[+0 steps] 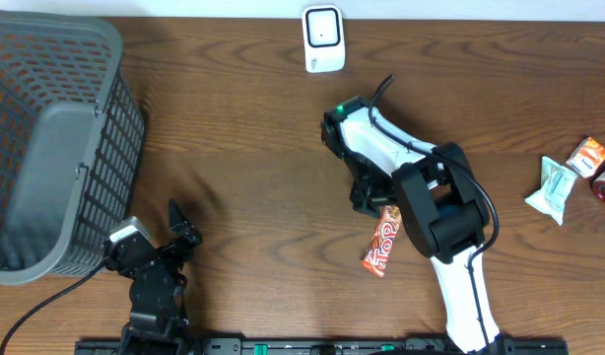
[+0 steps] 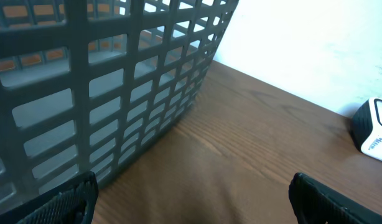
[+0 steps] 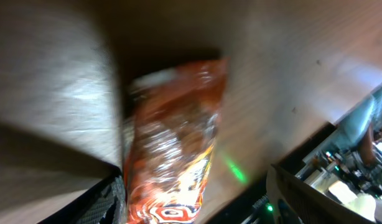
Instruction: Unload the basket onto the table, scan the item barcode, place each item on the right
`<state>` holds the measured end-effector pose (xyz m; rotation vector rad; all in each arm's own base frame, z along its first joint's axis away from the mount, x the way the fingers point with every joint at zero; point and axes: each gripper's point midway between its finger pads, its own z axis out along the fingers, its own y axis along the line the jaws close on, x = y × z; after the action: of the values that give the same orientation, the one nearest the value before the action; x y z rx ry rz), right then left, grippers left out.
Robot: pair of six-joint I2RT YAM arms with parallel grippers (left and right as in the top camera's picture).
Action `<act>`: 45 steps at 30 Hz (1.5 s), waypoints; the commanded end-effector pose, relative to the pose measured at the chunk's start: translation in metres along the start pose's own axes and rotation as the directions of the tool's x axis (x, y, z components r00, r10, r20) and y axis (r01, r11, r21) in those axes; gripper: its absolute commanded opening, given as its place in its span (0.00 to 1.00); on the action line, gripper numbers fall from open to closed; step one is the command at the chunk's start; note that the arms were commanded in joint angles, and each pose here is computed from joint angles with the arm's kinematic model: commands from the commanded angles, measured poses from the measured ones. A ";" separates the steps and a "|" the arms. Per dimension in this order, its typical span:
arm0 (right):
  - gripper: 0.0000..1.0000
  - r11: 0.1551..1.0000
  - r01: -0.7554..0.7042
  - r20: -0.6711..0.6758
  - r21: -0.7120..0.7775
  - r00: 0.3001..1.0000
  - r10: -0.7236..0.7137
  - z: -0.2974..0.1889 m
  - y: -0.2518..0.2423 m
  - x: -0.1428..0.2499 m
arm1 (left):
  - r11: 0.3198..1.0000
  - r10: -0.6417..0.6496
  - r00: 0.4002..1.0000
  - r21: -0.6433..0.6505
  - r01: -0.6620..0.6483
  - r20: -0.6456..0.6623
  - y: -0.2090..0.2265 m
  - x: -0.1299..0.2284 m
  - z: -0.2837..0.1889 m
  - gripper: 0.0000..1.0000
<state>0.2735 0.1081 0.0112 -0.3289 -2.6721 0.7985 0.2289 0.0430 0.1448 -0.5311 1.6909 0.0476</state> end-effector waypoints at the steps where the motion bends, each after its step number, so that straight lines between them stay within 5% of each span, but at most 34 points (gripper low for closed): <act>1: 0.64 0.997 -0.071 -0.013 0.032 0.997 0.072 0.030 0.003 0.001 | 1.000 0.011 1.000 -0.018 -0.011 -0.020 0.005 0.011 0.003 0.98; 8: 0.01 0.992 -0.116 -0.040 0.046 0.992 0.118 0.049 0.005 0.011 | 1.000 0.011 1.000 -0.018 -0.011 -0.020 0.005 0.011 0.003 0.98; 13: 0.01 0.992 -0.127 -0.057 0.011 0.990 0.128 0.048 0.012 0.012 | 1.000 0.011 1.000 -0.018 -0.011 -0.020 0.005 0.011 0.003 0.98; 18: 0.01 0.978 0.050 0.001 -0.201 0.999 -0.051 0.010 0.049 -0.009 | 1.000 0.011 1.000 -0.018 -0.011 -0.020 0.005 0.011 0.003 0.98; 26: 0.02 0.803 0.285 0.293 -0.523 0.945 -0.144 -0.128 0.089 -0.051 | 1.000 0.011 1.000 -0.018 -0.011 -0.019 0.005 0.011 0.003 0.98; 32: 0.02 0.736 0.338 0.320 -0.587 0.932 -0.172 -0.156 0.091 -0.044 | 1.000 0.011 1.000 -0.018 -0.011 -0.020 0.005 0.011 0.003 0.98; 33: 0.07 0.746 0.327 0.302 -0.580 0.937 -0.176 -0.153 0.088 -0.041 | 1.000 0.011 1.000 -0.018 -0.011 -0.020 0.005 0.011 0.003 0.98; 35: 0.33 0.766 0.317 0.268 -0.559 0.944 -0.195 -0.146 0.081 -0.034 | 1.000 0.011 1.000 -0.018 -0.011 -0.020 0.005 0.011 0.003 0.98; 42: 0.53 0.755 0.373 0.263 -0.539 0.926 -0.270 -0.144 0.059 -0.028 | 1.000 0.011 1.000 -0.018 -0.011 -0.020 0.005 0.011 0.003 0.98; 44: 0.77 0.676 0.426 0.270 -0.601 0.905 -0.330 -0.150 0.057 -0.025 | 1.000 0.011 1.000 -0.018 -0.011 -0.020 0.005 0.011 0.003 0.98; 45: 0.99 0.634 0.456 0.286 -0.624 0.889 -0.358 -0.152 0.055 -0.026 | 1.000 0.011 1.000 -0.018 -0.011 -0.020 0.005 0.011 0.003 0.98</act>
<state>0.3550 0.2204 0.0769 0.0582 -2.9301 -0.1179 0.2289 0.0430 0.1448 -0.5311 1.6909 0.0476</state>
